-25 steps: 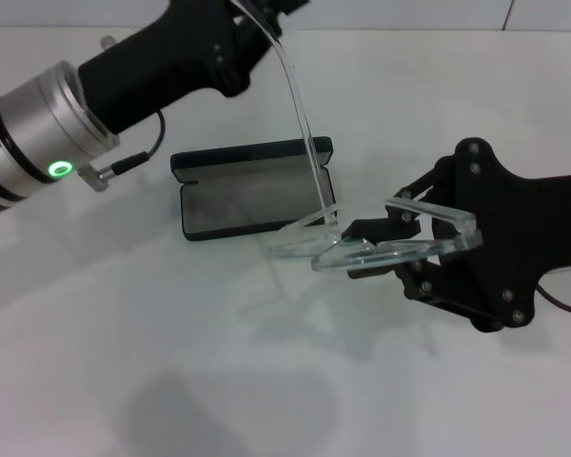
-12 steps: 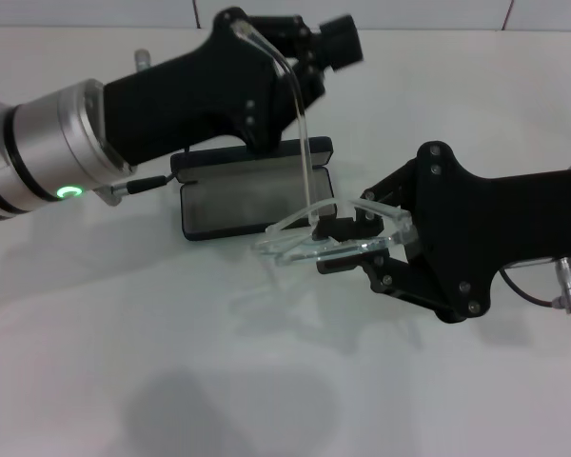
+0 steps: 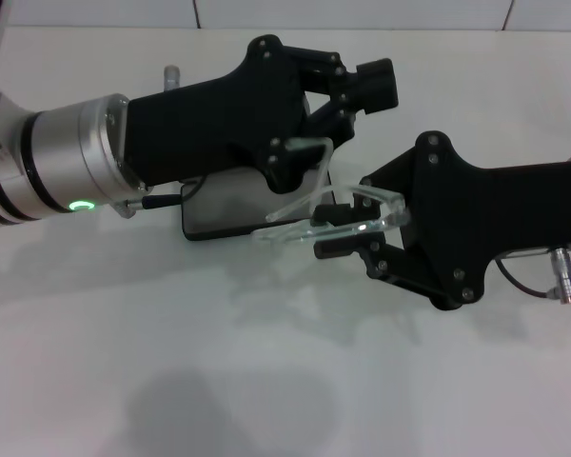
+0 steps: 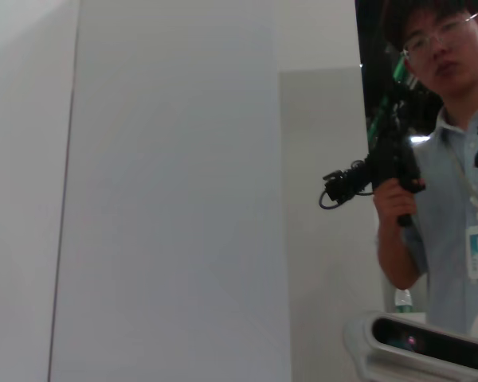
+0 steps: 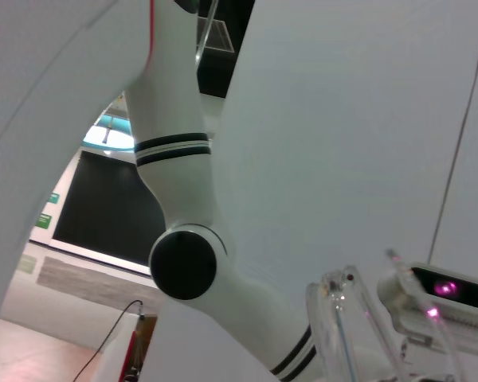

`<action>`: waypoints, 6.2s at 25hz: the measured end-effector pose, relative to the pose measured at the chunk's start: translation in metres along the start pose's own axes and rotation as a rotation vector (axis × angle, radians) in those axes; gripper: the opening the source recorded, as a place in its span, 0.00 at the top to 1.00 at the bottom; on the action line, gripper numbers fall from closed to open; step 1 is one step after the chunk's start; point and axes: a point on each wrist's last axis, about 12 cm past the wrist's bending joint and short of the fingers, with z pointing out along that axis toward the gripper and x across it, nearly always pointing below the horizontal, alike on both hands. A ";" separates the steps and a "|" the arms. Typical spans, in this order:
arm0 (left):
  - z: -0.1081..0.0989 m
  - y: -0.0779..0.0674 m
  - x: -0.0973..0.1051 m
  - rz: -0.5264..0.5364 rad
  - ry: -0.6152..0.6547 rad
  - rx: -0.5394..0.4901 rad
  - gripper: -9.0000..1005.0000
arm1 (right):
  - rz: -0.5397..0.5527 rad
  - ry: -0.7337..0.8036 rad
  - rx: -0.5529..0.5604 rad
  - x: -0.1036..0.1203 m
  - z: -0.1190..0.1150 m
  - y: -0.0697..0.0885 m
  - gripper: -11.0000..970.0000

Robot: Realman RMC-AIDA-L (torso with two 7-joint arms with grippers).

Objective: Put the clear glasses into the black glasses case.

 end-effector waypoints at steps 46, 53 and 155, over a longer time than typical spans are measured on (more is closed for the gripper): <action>-0.117 -0.055 -0.013 -0.014 0.217 -0.361 0.94 | 0.200 1.086 -0.067 -0.010 0.079 -0.137 0.90; -0.118 -0.059 -0.009 -0.032 0.220 -0.361 0.94 | 0.156 1.209 -0.102 0.008 0.117 -0.133 0.90; -0.043 0.085 0.034 -0.265 0.326 -0.695 0.94 | 0.628 0.258 0.697 0.044 -0.087 0.002 0.78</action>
